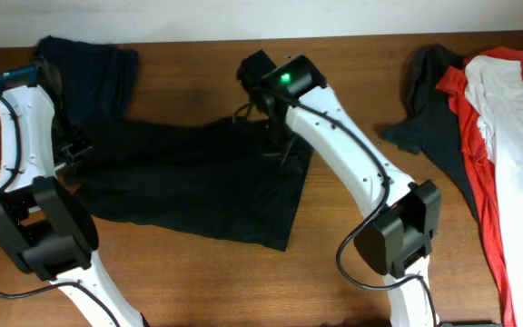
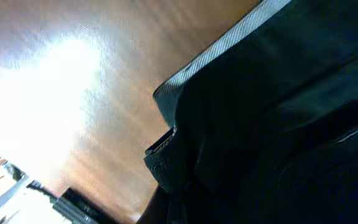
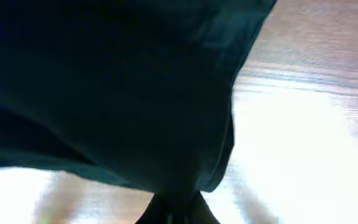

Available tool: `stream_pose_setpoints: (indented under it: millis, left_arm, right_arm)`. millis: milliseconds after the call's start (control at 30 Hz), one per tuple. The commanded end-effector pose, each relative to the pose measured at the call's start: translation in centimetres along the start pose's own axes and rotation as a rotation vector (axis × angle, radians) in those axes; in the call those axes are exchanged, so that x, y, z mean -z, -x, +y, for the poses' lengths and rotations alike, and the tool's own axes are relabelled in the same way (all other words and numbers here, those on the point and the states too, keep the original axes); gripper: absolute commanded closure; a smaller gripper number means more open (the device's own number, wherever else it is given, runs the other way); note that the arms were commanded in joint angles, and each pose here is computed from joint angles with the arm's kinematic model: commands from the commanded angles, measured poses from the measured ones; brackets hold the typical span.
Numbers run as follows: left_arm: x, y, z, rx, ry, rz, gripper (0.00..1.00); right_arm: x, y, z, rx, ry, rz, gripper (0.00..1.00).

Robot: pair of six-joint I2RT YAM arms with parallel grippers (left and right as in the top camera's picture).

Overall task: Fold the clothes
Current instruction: 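Grasp the garment's far edge with both grippers and spread it flat, then grasp the top edge with both grippers and fold it down toward the bottom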

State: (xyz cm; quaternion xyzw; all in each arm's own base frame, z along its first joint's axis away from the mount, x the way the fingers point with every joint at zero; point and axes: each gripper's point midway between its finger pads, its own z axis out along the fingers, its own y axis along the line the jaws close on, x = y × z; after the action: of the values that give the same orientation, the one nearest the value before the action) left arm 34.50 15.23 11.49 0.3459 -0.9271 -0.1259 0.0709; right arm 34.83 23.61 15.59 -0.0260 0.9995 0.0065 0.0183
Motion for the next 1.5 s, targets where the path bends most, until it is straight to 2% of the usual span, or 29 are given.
stream_pose_setpoints:
  millis: [0,33,100,133,167,267,300,333,367,400,467,567,700,800,867,1033,1067,1133,1167,1200,1233,1267,1300,1333,1467]
  left_arm:
    - [-0.1,-0.3,1.1,0.006,0.044,0.007,0.92]
    - [-0.2,-0.2,1.4,0.012,0.046,0.007,0.83]
    - [-0.2,-0.2,1.5,0.016,0.046,0.009,0.45]
    - [-0.2,-0.1,1.5,0.016,0.046,0.009,0.35]
    - [-0.2,-0.1,1.5,0.016,0.045,0.009,0.30]
    - [-0.2,-0.3,1.1,0.017,0.020,0.019,0.31]
    - [-0.2,-0.4,0.4,0.016,-0.016,0.027,0.49]
    - [-0.2,-0.5,-0.7,-0.014,-0.080,0.037,0.87]
    - [0.0,-0.8,-2.5,-0.064,-0.168,0.053,1.00]
    - [-0.1,-1.5,-4.2,-0.139,-0.216,0.063,1.00]
    - [-0.8,-1.5,-5.6,-0.185,-0.213,0.037,1.00]
    - [-2.9,-1.3,-7.0,-0.194,-0.223,0.016,1.00]
    - [-6.5,-0.4,-5.4,-0.149,-0.178,0.000,1.00]
    - [-9.6,-0.6,-3.7,-0.099,-0.155,0.020,1.00]
    - [-10.7,-0.9,-1.4,-0.003,-0.061,0.036,1.00]
    - [-9.4,-3.7,0.3,0.159,-0.011,0.136,1.00]
    - [-7.7,-4.1,0.8,0.163,-0.026,0.112,1.00]
    - [-3.2,-4.6,0.3,0.134,-0.076,0.003,1.00]
    - [-0.6,-5.0,-0.7,0.079,-0.119,-0.074,1.00]
    - [2.1,-5.8,-3.5,-0.058,-0.217,-0.151,1.00]
    - [3.4,-6.8,-5.7,-0.170,-0.278,-0.180,1.00]
    - [3.9,-8.2,-7.6,-0.235,-0.308,-0.173,0.88]
    - [3.1,-12.4,-10.8,-0.356,-0.353,-0.076,0.87]
    - [2.3,-14.2,-11.8,-0.407,-0.347,-0.046,0.99]
    - [1.2,-17.0,-14.7,-0.521,-0.346,-0.063,1.00]
  right_arm:
    - [0.4,-2.3,2.6,0.069,0.003,0.009,0.96]
    - [0.1,-3.3,3.6,0.104,-0.003,0.020,0.89]
    - [-0.4,-4.3,3.3,0.131,-0.058,0.035,0.24]
    - [-0.3,-4.5,1.9,0.127,-0.114,0.045,0.03]
    - [-0.2,-4.6,0.8,0.117,-0.150,0.060,0.01]
    - [-0.2,-3.1,-2.2,0.072,-0.163,0.077,0.01]
    - [-0.3,-2.7,-2.1,0.099,-0.131,0.080,0.01]
    - [-0.5,-2.1,-1.1,0.161,-0.047,0.082,0.45]
    - [-0.8,-1.8,0.0,0.199,0.019,0.078,0.94]
    - [-1.7,-2.0,0.7,0.201,0.049,0.094,0.96]
    - [-4.4,-2.5,1.3,0.205,0.066,0.121,0.96]
    - [-11.4,-4.0,1.7,0.188,0.142,0.177,0.96]
    - [-16.8,-7.4,2.5,0.181,0.264,0.244,0.96]
    - [-19.4,-9.6,0.5,0.108,0.215,0.292,0.96]
    - [-19.4,-9.2,-3.8,0.012,0.040,0.296,0.96]
    - [-14.9,-3.5,-13.0,-0.180,-0.128,0.255,0.96]
    - [-12.2,-1.7,-15.1,-0.223,-0.154,0.227,0.96]
    - [-8.5,0.2,-15.2,-0.210,-0.127,0.171,0.96]
    - [-7.5,0.4,-14.7,-0.202,-0.112,0.163,0.90]
    - [-7.1,0.5,-13.7,-0.171,-0.058,0.165,0.27]
    - [-7.2,0.4,-12.9,-0.137,-0.008,0.178,0.18]
    - [-7.2,0.2,-12.1,-0.104,0.043,0.193,0.21]
    - [-6.8,-1.2,-9.0,-0.007,0.213,0.257,0.96]
    - [-6.6,-2.5,-7.7,0.027,0.261,0.305,0.96]
    - [-7.5,-5.2,-1.8,0.114,0.252,0.322,0.96]
